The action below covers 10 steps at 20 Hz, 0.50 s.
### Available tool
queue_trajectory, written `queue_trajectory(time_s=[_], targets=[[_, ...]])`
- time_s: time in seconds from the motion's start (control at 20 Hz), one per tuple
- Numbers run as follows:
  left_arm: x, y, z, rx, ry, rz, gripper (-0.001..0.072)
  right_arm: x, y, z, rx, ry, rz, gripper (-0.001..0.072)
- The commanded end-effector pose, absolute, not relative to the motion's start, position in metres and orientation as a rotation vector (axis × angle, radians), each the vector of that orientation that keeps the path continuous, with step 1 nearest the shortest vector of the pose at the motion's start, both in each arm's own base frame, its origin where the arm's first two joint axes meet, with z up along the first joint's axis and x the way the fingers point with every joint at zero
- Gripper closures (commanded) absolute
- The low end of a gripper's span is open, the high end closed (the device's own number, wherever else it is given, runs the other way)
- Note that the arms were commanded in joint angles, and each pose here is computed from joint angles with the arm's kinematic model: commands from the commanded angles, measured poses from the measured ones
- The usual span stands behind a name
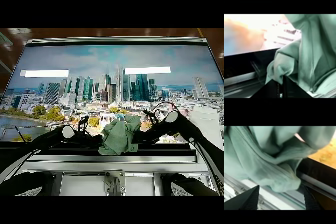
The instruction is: Fold the shirts.
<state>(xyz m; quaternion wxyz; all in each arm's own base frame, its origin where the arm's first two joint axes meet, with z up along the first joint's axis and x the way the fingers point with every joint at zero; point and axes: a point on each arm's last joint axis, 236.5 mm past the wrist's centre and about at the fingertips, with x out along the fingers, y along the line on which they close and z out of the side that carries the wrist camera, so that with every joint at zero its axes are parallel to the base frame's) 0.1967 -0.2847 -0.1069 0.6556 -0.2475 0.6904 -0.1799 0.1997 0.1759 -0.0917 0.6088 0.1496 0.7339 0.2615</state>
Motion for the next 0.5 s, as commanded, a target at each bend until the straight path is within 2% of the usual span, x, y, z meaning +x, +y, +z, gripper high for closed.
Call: queue_trajectory(time_s=[0.0,0.05,0.1,0.15,0.2,0.35,0.45], targets=[[0.192,-0.286,-0.102,-0.534,1.568,-0.452,0.0665,0.199,0.190,-0.115,0.279,1.687,0.538,0.0044],[0.192,-0.287,-0.099,-0.531,1.558,-0.463,0.0665,0.200,0.192,-0.122,0.262,1.685,0.518,0.0090],[0.193,-0.287,-0.096,-0.529,1.549,-0.472,0.0665,0.200,0.196,-0.126,0.258,1.680,0.510,0.0313],[0.194,-0.287,-0.092,-0.534,1.540,-0.478,0.0665,0.201,0.198,-0.125,0.254,1.675,0.512,0.0568],[0.197,-0.286,-0.086,-0.532,1.520,-0.495,0.0665,0.200,0.200,-0.120,0.248,1.680,0.532,0.0646],[0.229,-0.269,-0.048,-0.516,1.372,-0.527,0.0666,0.222,0.187,-0.079,0.042,1.573,0.642,0.0650],[0.261,-0.249,0.010,-0.482,1.209,-0.560,0.0666,0.256,0.169,-0.025,-0.136,1.386,0.632,0.0649]])
